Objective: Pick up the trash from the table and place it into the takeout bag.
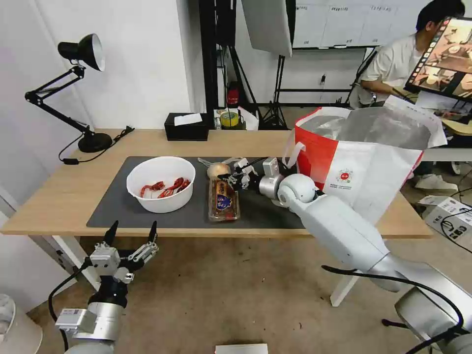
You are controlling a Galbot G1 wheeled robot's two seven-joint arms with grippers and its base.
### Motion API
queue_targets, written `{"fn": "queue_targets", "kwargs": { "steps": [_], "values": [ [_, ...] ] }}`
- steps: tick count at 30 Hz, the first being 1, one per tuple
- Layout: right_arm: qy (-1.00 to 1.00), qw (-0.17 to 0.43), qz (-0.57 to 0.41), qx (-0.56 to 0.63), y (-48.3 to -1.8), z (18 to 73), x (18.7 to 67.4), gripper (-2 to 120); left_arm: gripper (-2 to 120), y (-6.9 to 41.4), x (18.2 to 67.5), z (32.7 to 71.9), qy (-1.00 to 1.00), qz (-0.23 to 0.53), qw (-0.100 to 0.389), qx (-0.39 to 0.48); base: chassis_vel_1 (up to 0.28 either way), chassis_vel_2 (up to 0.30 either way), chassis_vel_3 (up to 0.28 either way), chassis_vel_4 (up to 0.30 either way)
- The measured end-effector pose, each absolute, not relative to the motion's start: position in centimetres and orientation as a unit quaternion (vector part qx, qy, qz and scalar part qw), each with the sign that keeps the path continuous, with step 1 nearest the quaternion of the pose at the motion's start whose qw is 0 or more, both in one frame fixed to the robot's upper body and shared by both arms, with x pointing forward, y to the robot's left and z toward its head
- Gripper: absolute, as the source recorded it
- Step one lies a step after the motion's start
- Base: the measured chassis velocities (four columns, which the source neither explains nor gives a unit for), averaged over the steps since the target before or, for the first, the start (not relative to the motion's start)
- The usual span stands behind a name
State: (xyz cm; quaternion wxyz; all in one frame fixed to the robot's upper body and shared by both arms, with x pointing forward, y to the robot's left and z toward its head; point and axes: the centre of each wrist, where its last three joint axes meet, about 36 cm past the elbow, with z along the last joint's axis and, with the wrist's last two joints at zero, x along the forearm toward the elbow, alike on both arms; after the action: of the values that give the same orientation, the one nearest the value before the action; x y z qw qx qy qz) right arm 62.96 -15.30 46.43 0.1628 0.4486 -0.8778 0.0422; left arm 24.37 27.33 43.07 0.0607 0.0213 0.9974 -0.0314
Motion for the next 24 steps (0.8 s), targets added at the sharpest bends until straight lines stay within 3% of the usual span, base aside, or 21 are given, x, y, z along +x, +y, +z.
{"fn": "queue_targets", "kwargs": {
  "steps": [24],
  "values": [
    [-0.874, 0.197, 0.05, 0.441, -15.09, 46.44, 62.52, 0, 100, 27.01, 24.14, 43.25, 0.997, -0.033, 0.063, 0.025, 0.0, 0.0, 0.0, 0.0]
  ]
}}
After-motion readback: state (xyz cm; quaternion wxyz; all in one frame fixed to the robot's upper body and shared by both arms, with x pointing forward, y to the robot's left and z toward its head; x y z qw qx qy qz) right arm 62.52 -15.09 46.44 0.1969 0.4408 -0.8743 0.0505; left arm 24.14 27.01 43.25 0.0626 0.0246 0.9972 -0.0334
